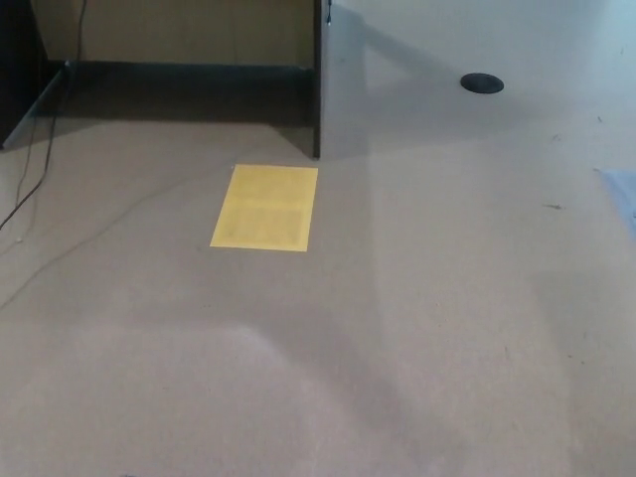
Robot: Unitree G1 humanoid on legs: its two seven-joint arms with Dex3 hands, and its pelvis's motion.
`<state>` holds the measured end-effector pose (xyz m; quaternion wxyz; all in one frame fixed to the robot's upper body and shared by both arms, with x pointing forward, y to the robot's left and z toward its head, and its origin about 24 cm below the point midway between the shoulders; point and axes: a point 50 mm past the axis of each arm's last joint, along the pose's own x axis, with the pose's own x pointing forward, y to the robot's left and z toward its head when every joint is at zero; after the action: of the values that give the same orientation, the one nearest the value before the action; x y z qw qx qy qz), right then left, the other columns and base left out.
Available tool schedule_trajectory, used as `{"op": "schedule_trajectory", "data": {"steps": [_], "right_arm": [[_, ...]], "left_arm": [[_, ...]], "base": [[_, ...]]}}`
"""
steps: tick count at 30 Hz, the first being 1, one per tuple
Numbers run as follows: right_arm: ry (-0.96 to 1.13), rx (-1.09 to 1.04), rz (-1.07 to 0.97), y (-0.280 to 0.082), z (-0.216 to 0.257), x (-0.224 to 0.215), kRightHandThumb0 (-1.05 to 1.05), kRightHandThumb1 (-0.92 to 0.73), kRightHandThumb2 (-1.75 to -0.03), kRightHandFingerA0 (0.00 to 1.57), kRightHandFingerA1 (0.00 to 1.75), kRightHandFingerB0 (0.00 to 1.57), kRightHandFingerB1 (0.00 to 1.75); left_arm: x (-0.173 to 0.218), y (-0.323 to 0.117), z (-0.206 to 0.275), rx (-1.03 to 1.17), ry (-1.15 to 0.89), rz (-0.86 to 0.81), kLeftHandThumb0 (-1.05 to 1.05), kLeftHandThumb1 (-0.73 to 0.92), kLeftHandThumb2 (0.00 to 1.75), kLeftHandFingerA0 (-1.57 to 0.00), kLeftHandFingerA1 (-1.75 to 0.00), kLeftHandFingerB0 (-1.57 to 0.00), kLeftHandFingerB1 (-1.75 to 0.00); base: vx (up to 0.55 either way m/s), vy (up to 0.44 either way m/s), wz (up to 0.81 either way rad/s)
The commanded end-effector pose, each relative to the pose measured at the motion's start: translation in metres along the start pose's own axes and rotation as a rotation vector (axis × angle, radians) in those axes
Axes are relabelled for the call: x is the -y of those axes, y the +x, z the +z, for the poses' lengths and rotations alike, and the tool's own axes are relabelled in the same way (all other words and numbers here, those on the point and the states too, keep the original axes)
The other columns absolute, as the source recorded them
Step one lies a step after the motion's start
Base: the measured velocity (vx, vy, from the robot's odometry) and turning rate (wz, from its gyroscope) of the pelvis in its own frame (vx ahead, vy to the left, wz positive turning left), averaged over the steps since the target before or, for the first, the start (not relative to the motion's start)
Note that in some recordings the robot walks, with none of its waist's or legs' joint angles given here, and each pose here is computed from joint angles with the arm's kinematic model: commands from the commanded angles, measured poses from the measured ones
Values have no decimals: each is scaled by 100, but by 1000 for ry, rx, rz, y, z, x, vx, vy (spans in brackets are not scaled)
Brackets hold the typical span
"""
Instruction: A person is holding a plastic bag and the robot extends its left hand to grab the bag by hooking its thumb into the holes at the top and brings its hand down by its side. Then it extends its arm again to hand the plastic bag back to the person.
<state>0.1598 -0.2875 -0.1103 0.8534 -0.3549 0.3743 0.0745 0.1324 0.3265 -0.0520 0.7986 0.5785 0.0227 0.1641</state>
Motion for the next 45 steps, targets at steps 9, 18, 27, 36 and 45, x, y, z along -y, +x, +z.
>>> {"op": "schedule_trajectory", "data": {"steps": [9, 18, 27, 36, 45], "right_arm": [[-19, -8, -1, -4, -7, 1, -30, -68, -60, 70, 47, 65, 43], [-13, 21, -27, 5, 10, 12, -30, -66, -59, 71, 47, 64, 43], [-26, 3, -17, 2, 3, 10, -34, -65, -61, 68, 46, 61, 41], [-8, -5, -16, 4, 5, 15, -33, -65, -61, 67, 46, 61, 41], [-36, 21, -37, 7, 13, 16, -34, -63, -60, 70, 48, 63, 42]], "left_arm": [[-7, 6, -7, -21, 90, 113, -3, 68, 61, -86, -164, -65, -142], [-4, 43, 38, 118, -122, 239, 1, 71, 71, -87, -162, -80, -133], [-29, 79, 71, 283, -209, 369, 3, 71, 74, -86, -172, -75, -141], [-77, 134, 103, 413, -193, 491, 1, 72, 70, -86, -161, -84, -127], [-123, 167, 202, 657, -319, 621, -11, 70, 83, -87, -173, -74, -143]], "base": [[0, 0, 0], [0, 0, 0], [0, 0, 0], [0, 0, 0], [0, 0, 0]]}}
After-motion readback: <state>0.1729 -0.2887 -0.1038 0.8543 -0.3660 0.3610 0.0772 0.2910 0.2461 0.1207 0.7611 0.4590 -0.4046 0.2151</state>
